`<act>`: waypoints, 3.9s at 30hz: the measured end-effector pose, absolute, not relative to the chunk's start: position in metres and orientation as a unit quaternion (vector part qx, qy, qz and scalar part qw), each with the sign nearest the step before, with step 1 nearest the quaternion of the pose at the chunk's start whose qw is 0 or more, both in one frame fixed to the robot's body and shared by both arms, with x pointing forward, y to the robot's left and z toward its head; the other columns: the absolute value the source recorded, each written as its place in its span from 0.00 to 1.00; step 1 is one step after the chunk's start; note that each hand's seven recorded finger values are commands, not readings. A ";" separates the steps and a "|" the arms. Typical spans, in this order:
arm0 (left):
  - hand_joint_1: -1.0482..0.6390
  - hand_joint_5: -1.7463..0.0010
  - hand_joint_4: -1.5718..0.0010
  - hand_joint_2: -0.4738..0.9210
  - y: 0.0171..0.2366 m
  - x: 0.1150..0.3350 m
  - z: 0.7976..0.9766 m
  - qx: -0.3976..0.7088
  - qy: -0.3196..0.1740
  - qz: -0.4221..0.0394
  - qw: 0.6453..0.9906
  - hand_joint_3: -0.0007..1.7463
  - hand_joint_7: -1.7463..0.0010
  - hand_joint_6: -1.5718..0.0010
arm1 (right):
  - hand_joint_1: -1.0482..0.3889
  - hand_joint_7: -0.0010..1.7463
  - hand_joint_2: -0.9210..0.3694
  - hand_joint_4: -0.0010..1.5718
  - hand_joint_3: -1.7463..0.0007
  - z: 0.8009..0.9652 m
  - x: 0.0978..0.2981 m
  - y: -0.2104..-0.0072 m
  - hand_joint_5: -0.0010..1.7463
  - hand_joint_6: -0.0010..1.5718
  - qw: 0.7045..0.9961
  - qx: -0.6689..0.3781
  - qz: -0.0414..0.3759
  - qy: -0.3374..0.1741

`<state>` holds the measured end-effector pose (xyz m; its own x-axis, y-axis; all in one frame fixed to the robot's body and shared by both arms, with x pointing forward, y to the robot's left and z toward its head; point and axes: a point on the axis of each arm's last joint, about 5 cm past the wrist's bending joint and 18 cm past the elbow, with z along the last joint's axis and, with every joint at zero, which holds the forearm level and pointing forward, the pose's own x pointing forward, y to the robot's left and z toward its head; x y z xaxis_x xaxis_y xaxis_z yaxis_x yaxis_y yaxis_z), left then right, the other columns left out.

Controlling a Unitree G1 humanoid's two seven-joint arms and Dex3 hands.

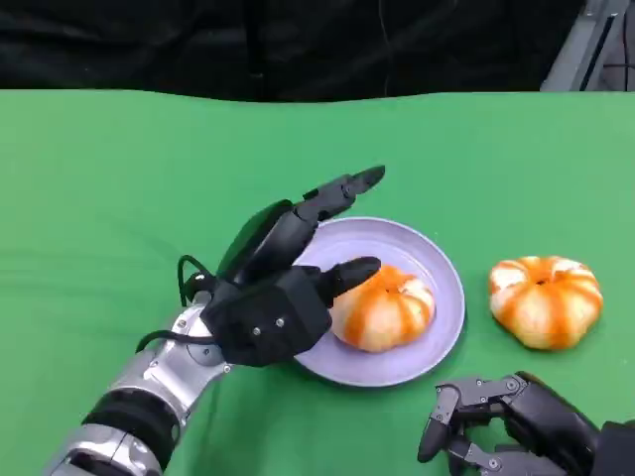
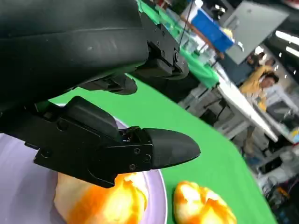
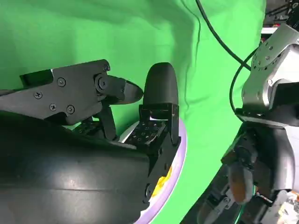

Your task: Grasp the bread from the table and place it into the plate.

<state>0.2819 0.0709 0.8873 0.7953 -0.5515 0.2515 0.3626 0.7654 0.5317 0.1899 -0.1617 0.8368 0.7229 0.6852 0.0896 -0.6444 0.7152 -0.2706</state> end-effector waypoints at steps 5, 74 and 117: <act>0.17 0.97 0.60 1.00 0.074 0.280 0.887 0.205 -0.205 -0.229 0.930 0.31 0.98 0.71 | 0.70 0.64 0.00 0.45 0.72 0.837 0.190 -0.162 0.90 0.51 0.921 -0.110 0.361 -0.092; 0.37 0.99 0.41 1.00 0.136 0.228 0.859 -0.038 -0.203 -0.082 0.975 0.08 0.99 0.58 | 0.69 0.62 0.00 0.45 0.73 0.833 0.192 -0.166 0.90 0.50 0.920 -0.111 0.367 -0.086; 0.37 1.00 0.42 1.00 0.143 0.226 0.858 -0.046 -0.206 -0.077 0.974 0.08 1.00 0.58 | 0.70 0.62 0.00 0.45 0.72 0.833 0.192 -0.166 0.90 0.50 0.919 -0.111 0.369 -0.089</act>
